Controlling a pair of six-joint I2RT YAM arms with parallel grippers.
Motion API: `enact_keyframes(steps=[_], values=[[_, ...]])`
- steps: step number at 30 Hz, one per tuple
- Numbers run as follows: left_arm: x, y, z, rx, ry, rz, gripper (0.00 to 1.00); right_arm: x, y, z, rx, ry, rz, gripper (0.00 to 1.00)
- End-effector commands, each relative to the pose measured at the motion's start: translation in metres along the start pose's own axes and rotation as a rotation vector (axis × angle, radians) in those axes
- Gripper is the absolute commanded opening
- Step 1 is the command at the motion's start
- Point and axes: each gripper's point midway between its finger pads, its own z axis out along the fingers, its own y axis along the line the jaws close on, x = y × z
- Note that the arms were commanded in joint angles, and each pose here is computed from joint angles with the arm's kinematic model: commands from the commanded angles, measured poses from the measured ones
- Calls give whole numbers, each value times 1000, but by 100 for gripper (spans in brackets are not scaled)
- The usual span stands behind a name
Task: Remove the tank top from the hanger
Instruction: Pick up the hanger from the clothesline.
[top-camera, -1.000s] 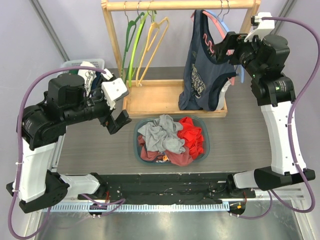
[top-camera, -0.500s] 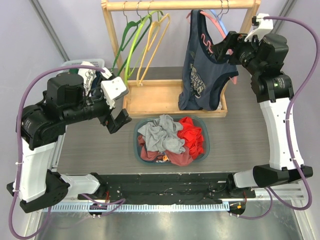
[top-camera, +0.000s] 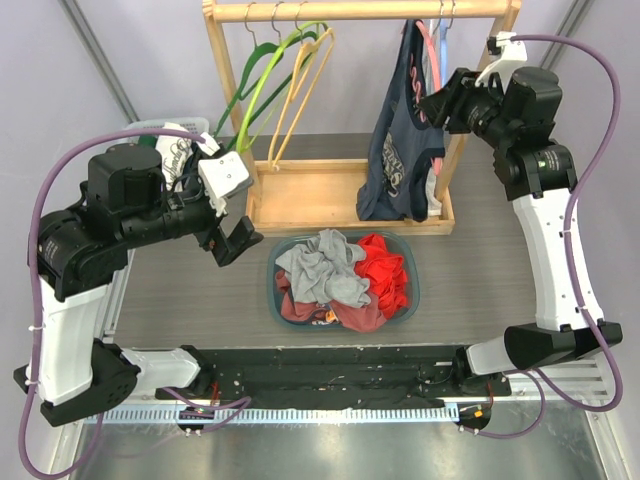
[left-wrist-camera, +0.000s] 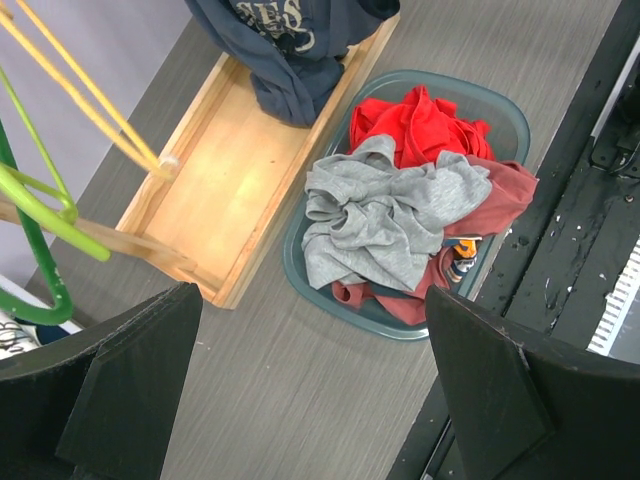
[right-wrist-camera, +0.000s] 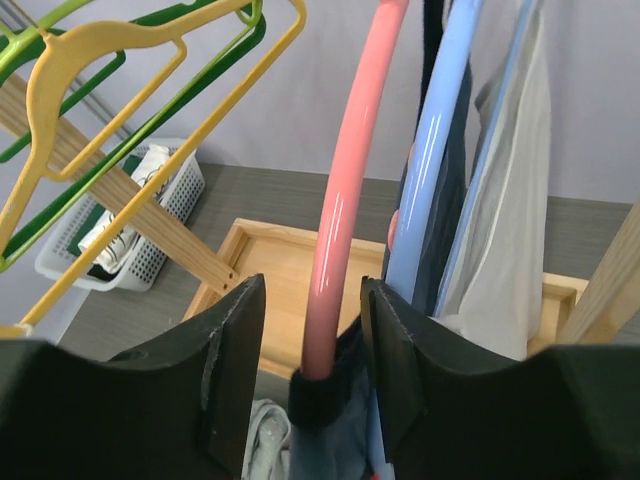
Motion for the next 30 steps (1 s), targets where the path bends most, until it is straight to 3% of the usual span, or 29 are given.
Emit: enact_keyframes(steps=[1,9,18,23,30], values=[[-14,0,-4,3,-54,-6,100,-21,15,-10,-27,-47,-23,49],[-15,0,-4,13,-61,-11,100,-44,47,-32,-72,-98,-45,72],[-15,0,-5,13,-61,-17,100,-44,78,-31,-91,-98,-36,75],[-15,-1,-6,13,-63,-14,100,-40,58,-31,38,-134,-19,79],[-11,-2,-5,18,-53,-14,100,-35,48,-47,82,-156,-28,79]])
